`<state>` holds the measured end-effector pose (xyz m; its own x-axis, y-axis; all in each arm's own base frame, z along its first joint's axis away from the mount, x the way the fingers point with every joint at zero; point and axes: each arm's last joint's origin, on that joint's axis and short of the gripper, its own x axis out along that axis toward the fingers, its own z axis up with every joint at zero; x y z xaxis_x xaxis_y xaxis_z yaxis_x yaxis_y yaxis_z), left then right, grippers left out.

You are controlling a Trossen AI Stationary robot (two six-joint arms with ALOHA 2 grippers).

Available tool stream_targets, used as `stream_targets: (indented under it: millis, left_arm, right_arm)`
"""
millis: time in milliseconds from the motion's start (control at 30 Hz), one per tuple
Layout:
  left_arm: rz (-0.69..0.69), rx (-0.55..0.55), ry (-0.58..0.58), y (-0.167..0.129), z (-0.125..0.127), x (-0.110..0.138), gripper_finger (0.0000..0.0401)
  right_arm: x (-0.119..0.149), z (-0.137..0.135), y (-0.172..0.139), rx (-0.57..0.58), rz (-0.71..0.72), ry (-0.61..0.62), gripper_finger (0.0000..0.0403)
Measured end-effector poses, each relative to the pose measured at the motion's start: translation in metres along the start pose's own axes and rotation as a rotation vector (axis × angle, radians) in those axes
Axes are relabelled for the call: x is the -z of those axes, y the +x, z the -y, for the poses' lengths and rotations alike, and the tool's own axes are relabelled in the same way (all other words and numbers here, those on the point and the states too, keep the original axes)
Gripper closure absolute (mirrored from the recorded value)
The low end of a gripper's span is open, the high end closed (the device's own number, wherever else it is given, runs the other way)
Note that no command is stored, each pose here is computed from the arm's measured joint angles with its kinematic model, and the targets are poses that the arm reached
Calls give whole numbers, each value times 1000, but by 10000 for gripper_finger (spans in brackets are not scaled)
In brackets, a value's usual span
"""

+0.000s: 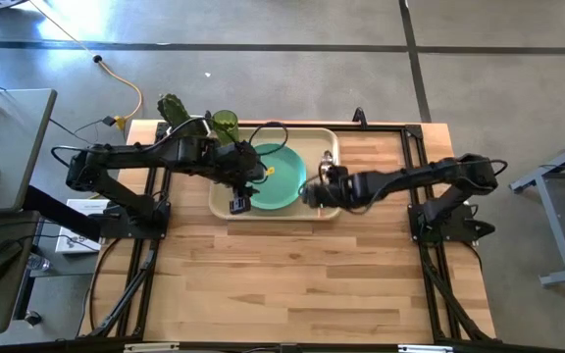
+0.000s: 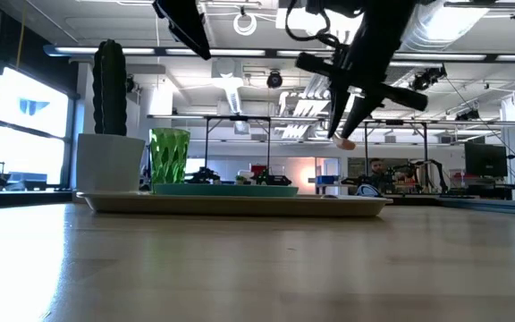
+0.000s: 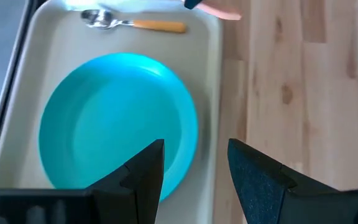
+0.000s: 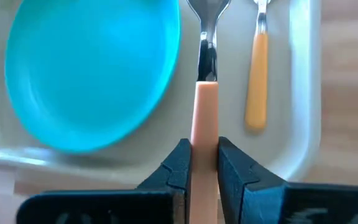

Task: Pick and place plate/cup/fork/spoon on tray
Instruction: Put the light pink fork on the white serving tray

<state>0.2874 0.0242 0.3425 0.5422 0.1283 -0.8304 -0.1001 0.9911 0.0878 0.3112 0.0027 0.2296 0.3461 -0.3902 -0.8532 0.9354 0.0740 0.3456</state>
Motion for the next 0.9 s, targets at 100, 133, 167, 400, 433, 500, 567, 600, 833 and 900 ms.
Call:
stream_targets:
  millis: [100, 133, 167, 400, 433, 500, 567, 600, 833, 900]
  left_arm:
    - [-2, -15, -22, 1, -8, 0, 235]
    - [-3, -19, -29, 1, -10, 0, 235]
    - [-4, -24, -36, 1, -12, 1, 235]
    - [-8, -46, -70, 1, -24, 2, 235]
    - [-8, -49, -73, 1, -25, 2, 235]
    - [-9, -53, -80, 2, -28, 2, 235]
    - [-9, -57, -85, 2, -30, 2, 235]
    - [-10, -59, -87, 2, -30, 2, 235]
    - [-12, -70, -101, 2, -36, 3, 235]
    - [-13, -72, -104, 2, -37, 3, 235]
  right_arm:
    - [-20, 0, 6, 13, 8, -6, 375]
    - [-27, 0, 9, 16, 6, 3, 375]
    - [-33, 1, 11, 18, 7, 5, 375]
    - [-68, 5, 31, 30, -16, 26, 375]
    - [-72, 5, 35, 30, -24, 26, 375]
    - [-77, 6, 44, 29, -49, 24, 375]
    - [-80, 5, 55, 20, -70, 26, 375]
    - [-81, 4, 61, 21, -78, 21, 375]
    - [-83, 2, 95, -5, -163, 25, 375]
    - [-82, 3, 101, 3, -184, 26, 375]
